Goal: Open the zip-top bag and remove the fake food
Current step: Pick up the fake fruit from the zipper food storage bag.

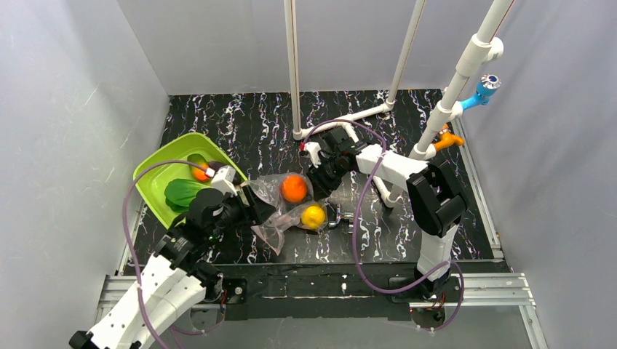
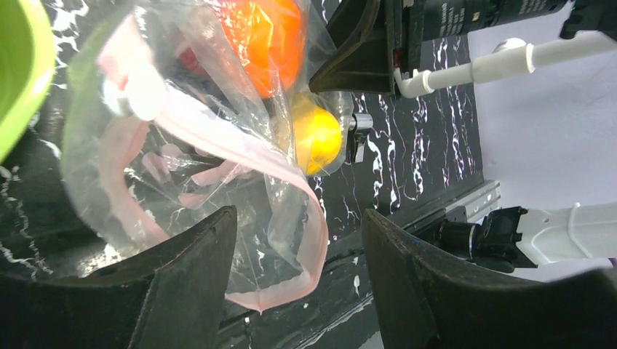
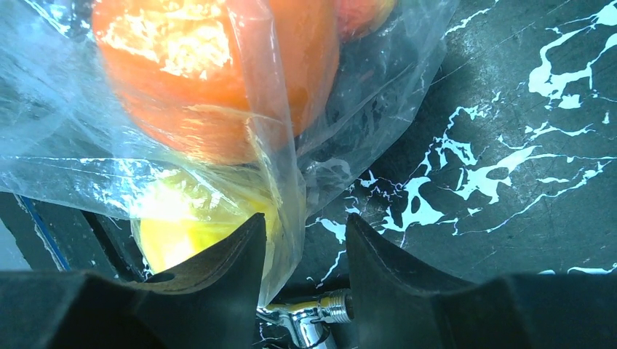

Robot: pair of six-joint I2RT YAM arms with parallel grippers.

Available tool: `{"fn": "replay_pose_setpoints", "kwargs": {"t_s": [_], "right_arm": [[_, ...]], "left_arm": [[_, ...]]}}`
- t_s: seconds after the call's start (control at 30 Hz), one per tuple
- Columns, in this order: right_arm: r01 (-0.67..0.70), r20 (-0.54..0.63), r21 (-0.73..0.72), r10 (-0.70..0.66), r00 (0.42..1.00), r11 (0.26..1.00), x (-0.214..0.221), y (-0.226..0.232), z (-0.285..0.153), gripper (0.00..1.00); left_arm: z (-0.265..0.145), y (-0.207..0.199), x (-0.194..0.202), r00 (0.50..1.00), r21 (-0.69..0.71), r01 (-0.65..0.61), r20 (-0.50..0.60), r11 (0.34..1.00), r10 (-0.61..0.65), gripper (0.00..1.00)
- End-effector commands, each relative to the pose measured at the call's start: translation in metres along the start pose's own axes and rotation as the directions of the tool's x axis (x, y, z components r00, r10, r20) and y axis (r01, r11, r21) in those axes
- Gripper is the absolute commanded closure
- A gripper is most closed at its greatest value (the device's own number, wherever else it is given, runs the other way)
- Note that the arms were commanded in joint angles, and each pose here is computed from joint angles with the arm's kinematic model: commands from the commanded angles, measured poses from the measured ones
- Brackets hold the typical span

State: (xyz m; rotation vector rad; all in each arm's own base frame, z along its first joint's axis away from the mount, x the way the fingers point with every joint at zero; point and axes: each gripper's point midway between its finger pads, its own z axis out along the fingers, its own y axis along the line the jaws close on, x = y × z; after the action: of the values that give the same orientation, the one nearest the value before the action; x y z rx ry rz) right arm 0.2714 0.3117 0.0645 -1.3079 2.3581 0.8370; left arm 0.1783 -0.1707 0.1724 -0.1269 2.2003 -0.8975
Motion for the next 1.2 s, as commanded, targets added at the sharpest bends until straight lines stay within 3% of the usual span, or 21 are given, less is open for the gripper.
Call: {"fn": "replay_pose_setpoints", "kwargs": {"t_s": [0.0, 0.17, 0.37, 0.63, 0.9, 1.17], "right_arm": [[0.033, 0.063, -0.007, -0.033, 0.997, 0.999, -0.020, 0.008, -0.019, 0.48], [0.034, 0.065, -0.008, -0.033, 0.997, 0.999, -0.020, 0.009, -0.020, 0.47], [0.035, 0.068, -0.014, -0.034, 0.997, 0.999, -0.021, 0.010, -0.020, 0.47], [0.048, 0.099, -0.029, -0.045, 0.994, 0.998, -0.027, 0.016, -0.026, 0.47], [0.070, 0.123, -0.015, -0.068, 0.990, 0.997, -0.031, 0.016, -0.031, 0.48], [0.141, 0.158, 0.031, -0.144, 0.977, 0.990, -0.037, 0.015, -0.042, 0.48]], "left_arm": [[-0.027, 0.017, -0.003, 0.999, -0.123, -0.035, 0.006, 0.992, 0.036, 0.39], [-0.038, 0.035, 0.003, 1.000, -0.221, 0.012, 0.006, 0.975, -0.011, 0.62], [-0.027, 0.043, 0.007, 0.999, -0.274, 0.018, -0.032, 0.962, -0.028, 0.68], [0.016, 0.032, 0.004, 0.998, -0.210, -0.009, -0.065, 0.978, -0.005, 0.68], [0.036, 0.031, -0.002, 0.999, -0.174, -0.023, -0.029, 0.984, 0.018, 0.66], [0.044, 0.032, -0.007, 0.997, -0.111, -0.017, 0.069, 0.994, 0.025, 0.52]]}}
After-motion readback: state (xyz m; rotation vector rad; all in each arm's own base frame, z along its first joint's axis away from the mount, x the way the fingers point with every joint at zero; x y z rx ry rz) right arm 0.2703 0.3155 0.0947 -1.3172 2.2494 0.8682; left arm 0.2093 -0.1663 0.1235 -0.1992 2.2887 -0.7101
